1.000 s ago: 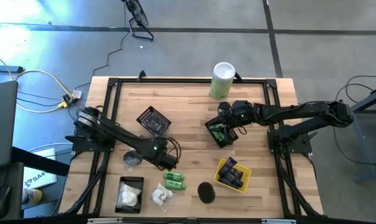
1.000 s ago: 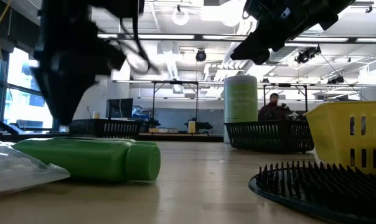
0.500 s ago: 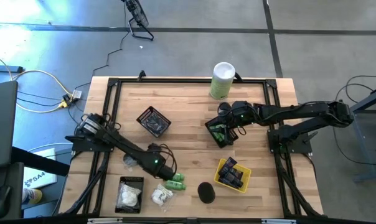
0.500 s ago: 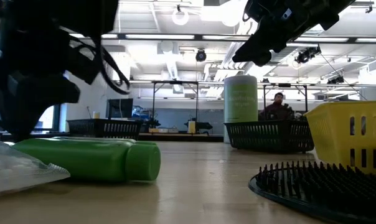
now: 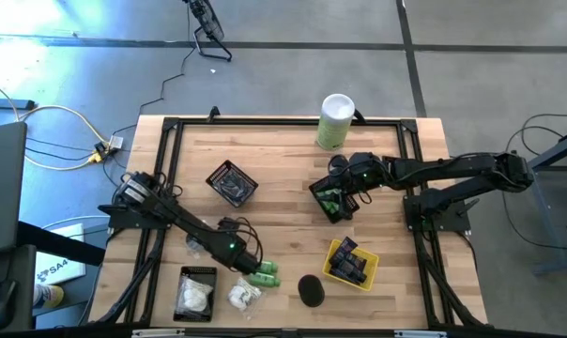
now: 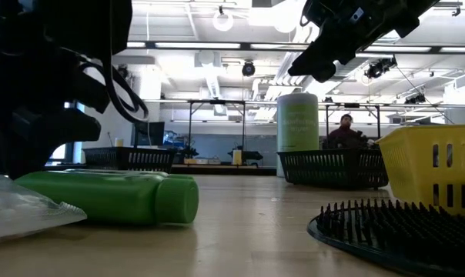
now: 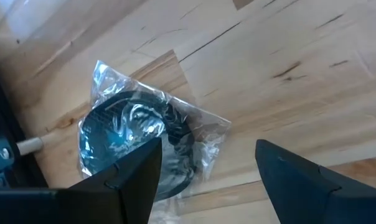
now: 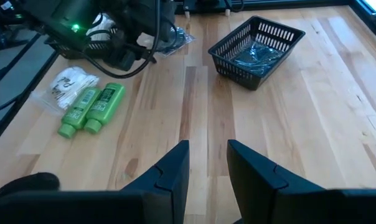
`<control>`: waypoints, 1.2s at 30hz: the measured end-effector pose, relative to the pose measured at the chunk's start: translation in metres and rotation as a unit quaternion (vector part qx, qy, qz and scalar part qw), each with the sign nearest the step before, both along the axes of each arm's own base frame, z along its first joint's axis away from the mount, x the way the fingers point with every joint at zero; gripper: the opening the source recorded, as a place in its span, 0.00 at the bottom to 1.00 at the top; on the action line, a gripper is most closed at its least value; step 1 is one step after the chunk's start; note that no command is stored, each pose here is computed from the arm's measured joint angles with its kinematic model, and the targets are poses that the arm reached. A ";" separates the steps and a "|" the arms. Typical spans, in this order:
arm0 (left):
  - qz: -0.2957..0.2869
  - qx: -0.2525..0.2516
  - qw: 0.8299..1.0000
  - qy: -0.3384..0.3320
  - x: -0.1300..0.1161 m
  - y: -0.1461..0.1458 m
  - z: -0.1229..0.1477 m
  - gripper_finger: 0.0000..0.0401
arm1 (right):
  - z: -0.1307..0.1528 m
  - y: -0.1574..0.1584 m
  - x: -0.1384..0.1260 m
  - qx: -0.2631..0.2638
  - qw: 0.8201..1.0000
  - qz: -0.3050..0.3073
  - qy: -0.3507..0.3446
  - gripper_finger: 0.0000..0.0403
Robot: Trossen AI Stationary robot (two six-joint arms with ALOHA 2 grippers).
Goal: Pick & Place Travel size toiletries
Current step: Put the hairbrush into the top left black bin
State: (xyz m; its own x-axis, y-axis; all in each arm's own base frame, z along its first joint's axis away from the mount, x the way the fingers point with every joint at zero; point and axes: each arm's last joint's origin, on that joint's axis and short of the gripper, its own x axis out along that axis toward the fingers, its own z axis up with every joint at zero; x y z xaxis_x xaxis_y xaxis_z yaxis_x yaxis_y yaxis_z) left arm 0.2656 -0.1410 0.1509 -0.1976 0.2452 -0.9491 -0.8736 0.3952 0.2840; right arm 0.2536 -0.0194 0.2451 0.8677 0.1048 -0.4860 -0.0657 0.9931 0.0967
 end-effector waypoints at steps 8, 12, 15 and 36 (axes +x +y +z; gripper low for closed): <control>-0.001 0.003 1.000 0.005 -0.001 -0.002 -0.002 0.63 | 0.000 0.000 0.000 -0.002 1.000 0.001 0.000 0.25; -0.001 0.001 1.000 0.003 -0.003 -0.001 -0.007 0.57 | 0.000 0.000 0.000 -0.002 1.000 0.001 0.000 0.25; 0.002 0.001 1.000 0.003 -0.004 -0.001 -0.009 0.48 | 0.000 0.000 0.000 -0.002 1.000 0.001 0.000 0.25; -0.040 -0.007 0.999 -0.006 0.004 -0.003 -0.005 0.14 | 0.000 0.000 0.000 -0.002 1.000 0.001 0.000 0.25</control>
